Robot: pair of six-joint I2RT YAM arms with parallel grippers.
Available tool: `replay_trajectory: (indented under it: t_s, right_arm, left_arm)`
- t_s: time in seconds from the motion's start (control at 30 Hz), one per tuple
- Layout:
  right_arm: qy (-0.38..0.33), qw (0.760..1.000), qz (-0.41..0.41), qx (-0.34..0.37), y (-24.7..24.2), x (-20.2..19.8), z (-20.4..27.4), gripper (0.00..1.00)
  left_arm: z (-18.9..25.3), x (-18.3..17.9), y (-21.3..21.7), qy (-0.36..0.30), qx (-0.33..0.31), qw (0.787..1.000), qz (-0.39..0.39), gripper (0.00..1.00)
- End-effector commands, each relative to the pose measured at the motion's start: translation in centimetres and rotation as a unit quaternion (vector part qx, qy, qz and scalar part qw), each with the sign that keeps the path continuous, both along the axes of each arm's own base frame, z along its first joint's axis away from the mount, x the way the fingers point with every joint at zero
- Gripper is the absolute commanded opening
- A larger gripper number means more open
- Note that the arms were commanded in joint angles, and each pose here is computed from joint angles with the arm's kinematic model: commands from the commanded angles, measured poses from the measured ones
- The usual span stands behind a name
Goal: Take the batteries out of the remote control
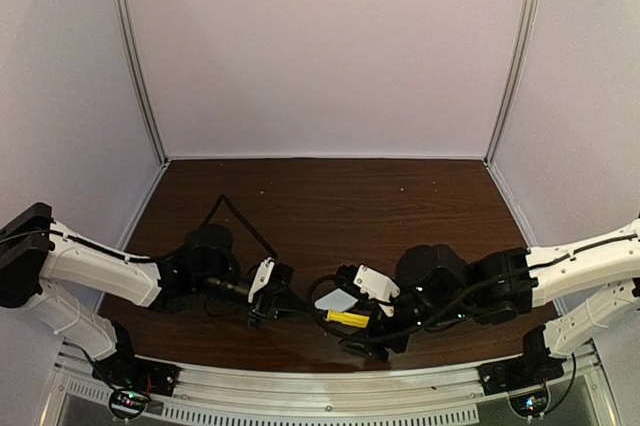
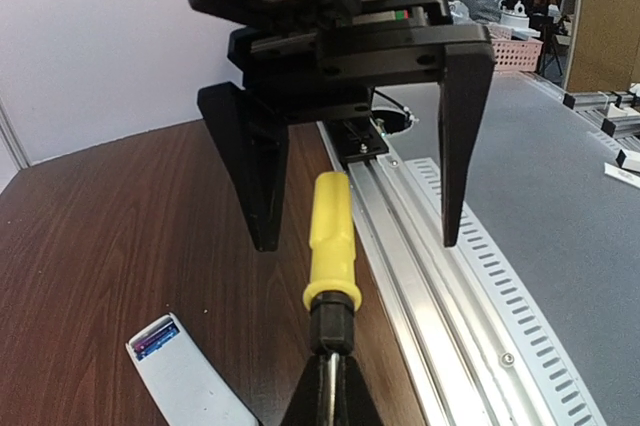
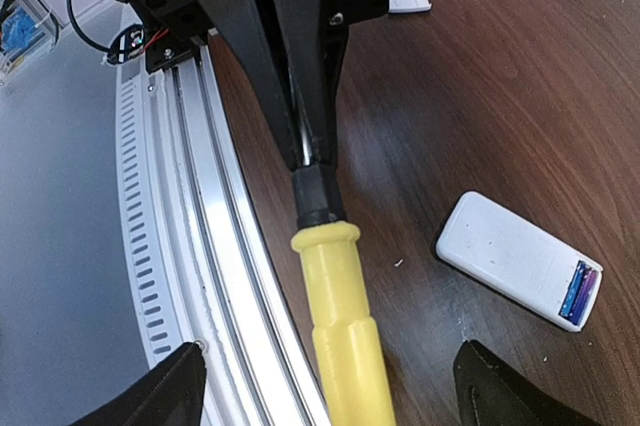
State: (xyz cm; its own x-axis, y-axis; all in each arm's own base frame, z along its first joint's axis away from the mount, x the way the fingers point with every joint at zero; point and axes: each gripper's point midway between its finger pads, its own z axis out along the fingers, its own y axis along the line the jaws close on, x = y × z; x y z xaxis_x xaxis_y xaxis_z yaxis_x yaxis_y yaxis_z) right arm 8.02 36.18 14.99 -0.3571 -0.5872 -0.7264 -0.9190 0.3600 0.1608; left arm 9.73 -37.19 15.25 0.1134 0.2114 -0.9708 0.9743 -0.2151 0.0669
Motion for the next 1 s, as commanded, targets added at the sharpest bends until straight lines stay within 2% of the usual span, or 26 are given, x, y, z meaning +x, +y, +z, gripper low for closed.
replay_trajectory:
  t_s: [0.0, 0.27, 0.53, 0.97]
  right_arm:
    - [-0.028, 0.995, -0.045, 0.086, 0.7, 1.6, 3.4, 0.87]
    - [-0.044, 0.969, -0.092, 0.227, 0.2, 2.8, 7.8, 0.88]
    - [-0.007, 0.944, -0.106, 0.311, 0.5, 2.7, 9.6, 0.82]
    - [0.026, 0.943, -0.039, 0.328, 4.6, 1.0, 10.1, 0.62]
  left_arm:
    - [2.2, 0.4, 0.2, -0.006, -0.041, 0.999, 0.014, 0.00]
    - [4.4, 0.0, 1.1, -0.003, -0.081, 0.997, 0.014, 0.00]
    - [6.8, -0.3, 2.0, 0.010, -0.124, 0.992, 0.026, 0.00]
    - [7.6, -0.4, 2.2, 0.020, -0.131, 0.991, 0.028, 0.00]
